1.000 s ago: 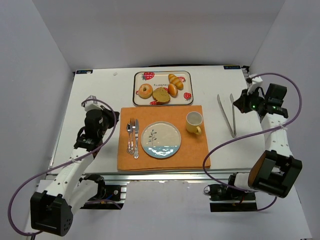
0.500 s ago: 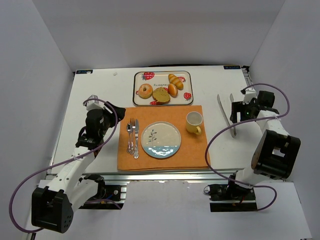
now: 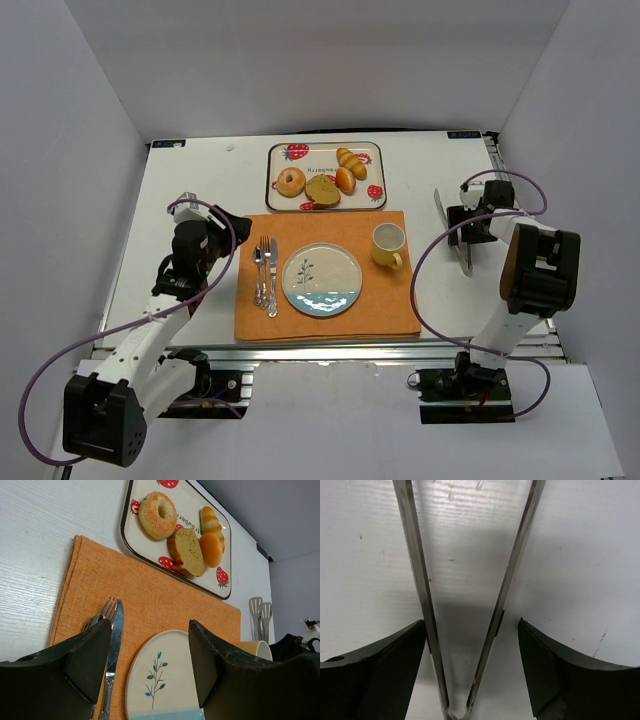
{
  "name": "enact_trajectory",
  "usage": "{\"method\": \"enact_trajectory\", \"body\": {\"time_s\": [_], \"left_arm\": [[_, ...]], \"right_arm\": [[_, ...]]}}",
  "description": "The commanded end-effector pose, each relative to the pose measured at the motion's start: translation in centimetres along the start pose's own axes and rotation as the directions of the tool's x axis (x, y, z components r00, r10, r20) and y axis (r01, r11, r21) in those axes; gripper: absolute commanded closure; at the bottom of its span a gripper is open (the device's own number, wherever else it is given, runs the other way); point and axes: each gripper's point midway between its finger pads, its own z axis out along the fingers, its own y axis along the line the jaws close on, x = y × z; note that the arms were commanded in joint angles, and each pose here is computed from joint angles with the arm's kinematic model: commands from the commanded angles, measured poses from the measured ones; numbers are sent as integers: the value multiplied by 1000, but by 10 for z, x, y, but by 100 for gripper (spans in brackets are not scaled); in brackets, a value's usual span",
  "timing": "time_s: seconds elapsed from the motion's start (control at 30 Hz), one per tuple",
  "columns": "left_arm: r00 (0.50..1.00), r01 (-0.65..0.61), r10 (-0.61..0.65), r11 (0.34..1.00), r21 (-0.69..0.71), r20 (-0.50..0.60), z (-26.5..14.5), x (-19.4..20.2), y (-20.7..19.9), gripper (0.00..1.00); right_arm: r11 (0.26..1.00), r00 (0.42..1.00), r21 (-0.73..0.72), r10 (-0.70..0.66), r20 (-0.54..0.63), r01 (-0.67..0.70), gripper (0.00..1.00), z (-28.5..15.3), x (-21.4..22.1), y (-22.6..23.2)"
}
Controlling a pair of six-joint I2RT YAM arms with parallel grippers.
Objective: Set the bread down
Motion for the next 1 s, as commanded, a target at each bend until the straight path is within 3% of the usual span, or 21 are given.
{"method": "enact_trajectory", "body": {"time_s": [0.0, 0.1, 0.33, 0.47, 0.57, 0.7, 0.97], "left_arm": [[1000, 8, -8, 1000, 7, 29, -4, -6, -1, 28], [1000, 8, -8, 1000, 4, 26, -3, -4, 0, 28], [1000, 0, 0, 1000, 9, 21, 0, -7, -4, 28], [1000, -2, 2, 1000, 10, 26, -2, -8, -4, 28], [1000, 3, -4, 1000, 13, 29, -3, -8, -5, 27], [1000, 7, -8, 1000, 23, 28, -1, -8, -7, 28], [999, 11, -12, 1000, 28, 37, -3, -11, -9, 28]], "right_arm": [[997, 1000, 80, 15, 2, -15, 22, 8, -6, -18], [998, 1000, 68, 10, -11, -9, 31, 13, 0, -16], [998, 999, -66, -19, -32, 16, 77, 14, 2, 6], [985, 994, -140, -89, 65, 97, 95, -14, -30, 18], [961, 974, -202, -157, 162, 188, 96, -51, -69, 33], [907, 937, -305, -208, 280, 292, 78, -93, -117, 76], [798, 912, -476, -213, 350, 369, 69, -128, -163, 177]]}}
